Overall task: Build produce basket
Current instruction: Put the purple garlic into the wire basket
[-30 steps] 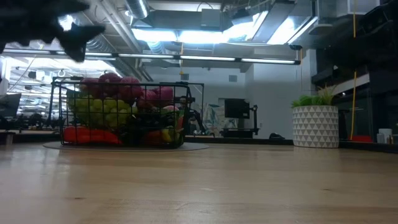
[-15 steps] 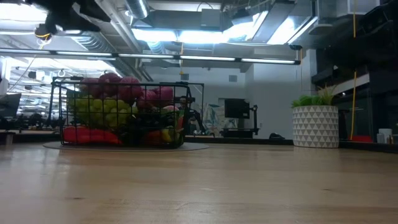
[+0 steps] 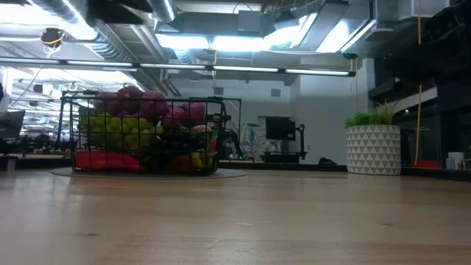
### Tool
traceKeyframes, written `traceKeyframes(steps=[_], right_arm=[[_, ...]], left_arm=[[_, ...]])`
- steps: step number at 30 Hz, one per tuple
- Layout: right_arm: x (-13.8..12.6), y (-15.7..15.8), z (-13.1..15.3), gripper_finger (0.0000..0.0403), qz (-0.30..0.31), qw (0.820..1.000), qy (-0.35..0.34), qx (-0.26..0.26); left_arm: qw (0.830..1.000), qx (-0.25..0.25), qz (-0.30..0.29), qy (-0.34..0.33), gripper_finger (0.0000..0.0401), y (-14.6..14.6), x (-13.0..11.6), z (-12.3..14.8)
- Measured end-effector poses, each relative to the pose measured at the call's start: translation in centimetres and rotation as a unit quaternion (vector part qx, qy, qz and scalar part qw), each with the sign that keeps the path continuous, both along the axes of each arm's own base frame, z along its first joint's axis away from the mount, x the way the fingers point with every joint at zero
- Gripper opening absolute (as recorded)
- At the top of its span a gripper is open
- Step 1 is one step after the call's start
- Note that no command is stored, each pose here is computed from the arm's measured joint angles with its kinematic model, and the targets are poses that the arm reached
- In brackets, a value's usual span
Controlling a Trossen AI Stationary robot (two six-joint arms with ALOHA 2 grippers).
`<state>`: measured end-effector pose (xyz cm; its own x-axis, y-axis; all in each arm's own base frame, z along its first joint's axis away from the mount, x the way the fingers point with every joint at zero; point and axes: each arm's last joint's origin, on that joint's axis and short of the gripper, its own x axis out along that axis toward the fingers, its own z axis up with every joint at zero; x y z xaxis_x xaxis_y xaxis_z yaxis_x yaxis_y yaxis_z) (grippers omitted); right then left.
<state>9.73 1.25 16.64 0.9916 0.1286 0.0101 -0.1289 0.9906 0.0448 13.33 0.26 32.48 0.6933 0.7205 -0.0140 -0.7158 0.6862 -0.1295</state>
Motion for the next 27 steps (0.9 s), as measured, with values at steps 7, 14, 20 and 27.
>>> traceKeyframes(steps=[7, 14, 20, 27], right_arm=[[0.0, 0.0, 0.0, 0.0157, 0.0, 1.0, 0.0, 0.0], [0.0, 0.0, 0.0, 0.0157, 0.0, 1.0, 0.0, 0.0], [0.0, 0.0, 0.0, 0.0157, 0.0, 1.0, 0.0, 0.0], [0.0, 0.0, 0.0, 0.0157, 0.0, 1.0, 0.0, 0.0]], left_arm=[[0.988, -0.04, 0.094, 0.117, 0.0224, 3.9, 2.9, -0.8], [0.954, -0.137, 0.167, 0.206, 0.0224, 8.7, 3.2, -1.9], [0.928, -0.194, 0.194, 0.253, 0.0224, 12.7, 3.1, -3.9], [0.911, -0.245, 0.174, 0.283, 0.0224, 15.0, 3.4, -5.9]])
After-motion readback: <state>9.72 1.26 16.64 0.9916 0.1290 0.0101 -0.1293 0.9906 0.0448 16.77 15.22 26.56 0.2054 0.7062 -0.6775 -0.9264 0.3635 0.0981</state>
